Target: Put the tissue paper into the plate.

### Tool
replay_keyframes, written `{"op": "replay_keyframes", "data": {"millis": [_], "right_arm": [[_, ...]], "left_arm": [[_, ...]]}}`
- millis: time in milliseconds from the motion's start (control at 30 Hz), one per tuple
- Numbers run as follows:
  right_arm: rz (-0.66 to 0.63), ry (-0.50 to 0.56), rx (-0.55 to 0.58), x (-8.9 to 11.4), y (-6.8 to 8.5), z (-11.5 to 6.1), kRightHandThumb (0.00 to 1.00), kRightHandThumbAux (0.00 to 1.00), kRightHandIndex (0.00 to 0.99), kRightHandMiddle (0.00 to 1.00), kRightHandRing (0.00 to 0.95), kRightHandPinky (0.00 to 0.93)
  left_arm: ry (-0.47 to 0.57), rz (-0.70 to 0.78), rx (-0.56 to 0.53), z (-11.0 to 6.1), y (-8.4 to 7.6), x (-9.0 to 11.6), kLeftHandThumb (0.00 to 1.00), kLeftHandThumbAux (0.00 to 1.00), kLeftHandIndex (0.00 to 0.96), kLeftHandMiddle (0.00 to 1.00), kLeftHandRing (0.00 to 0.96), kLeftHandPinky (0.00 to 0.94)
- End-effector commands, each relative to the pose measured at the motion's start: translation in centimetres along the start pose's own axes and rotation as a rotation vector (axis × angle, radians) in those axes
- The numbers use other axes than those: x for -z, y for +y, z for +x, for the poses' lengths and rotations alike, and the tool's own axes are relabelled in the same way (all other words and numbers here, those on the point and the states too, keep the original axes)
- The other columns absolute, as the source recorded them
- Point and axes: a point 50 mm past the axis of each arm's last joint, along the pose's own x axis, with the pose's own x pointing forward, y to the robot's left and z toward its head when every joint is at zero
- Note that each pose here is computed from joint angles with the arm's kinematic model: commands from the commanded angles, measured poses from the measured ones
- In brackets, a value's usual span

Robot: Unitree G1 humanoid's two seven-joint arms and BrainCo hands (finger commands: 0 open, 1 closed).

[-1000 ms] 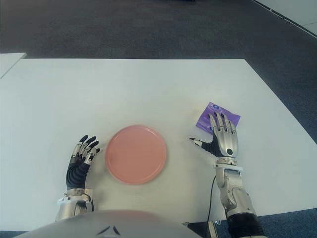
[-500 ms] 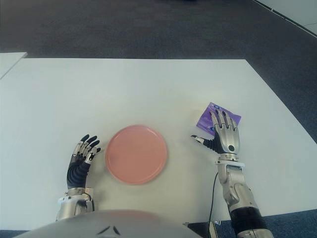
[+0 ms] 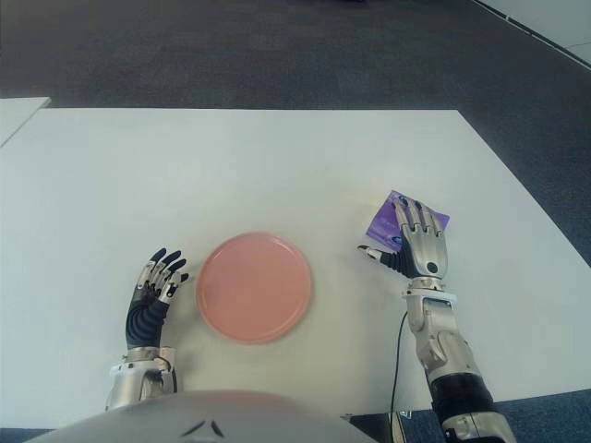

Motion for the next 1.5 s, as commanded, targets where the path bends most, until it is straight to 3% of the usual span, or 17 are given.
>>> {"op": "replay_keyframes", "data": {"millis": [33, 733, 1500], "right_arm": [[-0.001, -0.012, -0.003, 0.1, 0.1, 0.6, 0.316, 0.370, 0.000, 0.000, 0.000, 0.000], [-0.001, -0.015, -0.022, 0.2, -0.3, 2.6, 0.324, 0.391, 0.000, 0.000, 0.000, 0.000], [-0.017, -0.027, -0.063, 0.2, 0.6, 4.5, 0.329, 0.437, 0.000, 0.000, 0.000, 0.000]], "left_arm": [[0.281, 0.003, -0.054, -2.5, 1.1, 4.5, 0.263, 0.647, 0.134, 0.202, 0.217, 0.269], [0.264, 0.000, -0.050, -2.5, 1.3, 4.5, 0.260, 0.640, 0.140, 0.206, 0.212, 0.250], [0.259, 0.029, -0.058, -2.5, 1.8, 4.3, 0.246, 0.641, 0.145, 0.204, 0.213, 0.254]]}}
